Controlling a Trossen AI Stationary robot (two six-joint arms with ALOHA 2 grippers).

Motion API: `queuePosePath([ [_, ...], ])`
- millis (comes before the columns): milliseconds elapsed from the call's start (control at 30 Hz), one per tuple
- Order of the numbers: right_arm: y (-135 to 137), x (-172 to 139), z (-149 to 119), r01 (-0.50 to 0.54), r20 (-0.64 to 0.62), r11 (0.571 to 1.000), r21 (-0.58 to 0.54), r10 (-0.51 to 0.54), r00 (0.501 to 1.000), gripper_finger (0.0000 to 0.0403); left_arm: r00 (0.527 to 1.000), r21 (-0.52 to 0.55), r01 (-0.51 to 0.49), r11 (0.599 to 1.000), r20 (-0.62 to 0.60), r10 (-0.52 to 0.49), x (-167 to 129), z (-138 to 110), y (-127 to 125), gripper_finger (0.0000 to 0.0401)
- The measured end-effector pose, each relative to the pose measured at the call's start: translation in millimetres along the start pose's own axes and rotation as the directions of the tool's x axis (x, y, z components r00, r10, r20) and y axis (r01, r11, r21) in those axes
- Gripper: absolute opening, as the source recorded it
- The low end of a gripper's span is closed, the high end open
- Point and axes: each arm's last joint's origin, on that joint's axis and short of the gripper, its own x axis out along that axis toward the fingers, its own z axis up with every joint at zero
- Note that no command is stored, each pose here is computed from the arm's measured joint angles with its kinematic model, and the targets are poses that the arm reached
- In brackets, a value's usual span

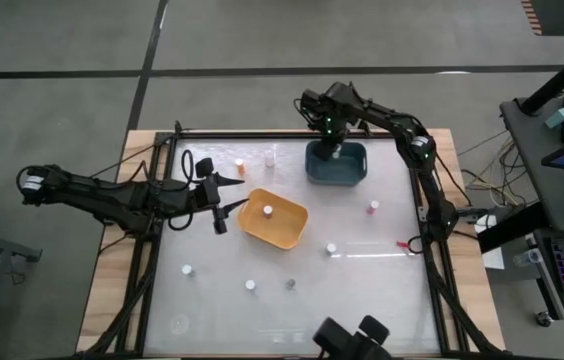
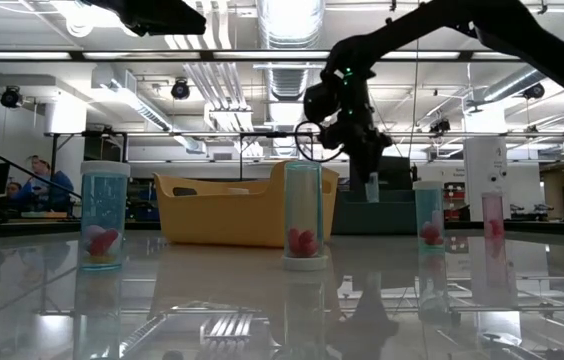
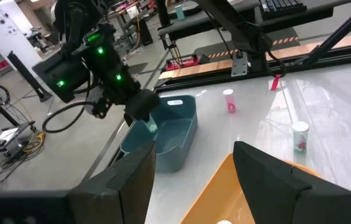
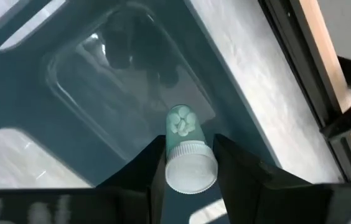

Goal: Pick and place medicine bottles into bin by pill shape (circle, oval)
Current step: Put the blue pill bottle into the blue bin

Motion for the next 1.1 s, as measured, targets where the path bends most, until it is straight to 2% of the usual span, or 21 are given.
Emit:
queuePosePath([
  [633, 1.2, 10.8, 9.0, -0.001, 0.051, 0.999, 0.038, -0.001, 0.999, 0.0111, 1.0, 0.0, 0.0, 1.0, 0.0, 0.0, 0.0, 0.0, 0.0, 0.02],
  [900, 6.8, 27.7, 6.5, -0.026, 0.012, 0.999, 0.036, 0.026, 1.0, 0.0112, 1.0, 0.0, 0.0, 1.0, 0.0, 0.0, 0.0, 0.0, 0.0, 0.02],
  [1100, 8.7, 38.5, 10.6, -0.028, 0.052, 0.998, 0.048, 0.025, 0.998, 0.0118, 1.0, 0.0, 0.0, 1.0, 0.0, 0.0, 0.0, 0.0, 0.0, 0.02],
])
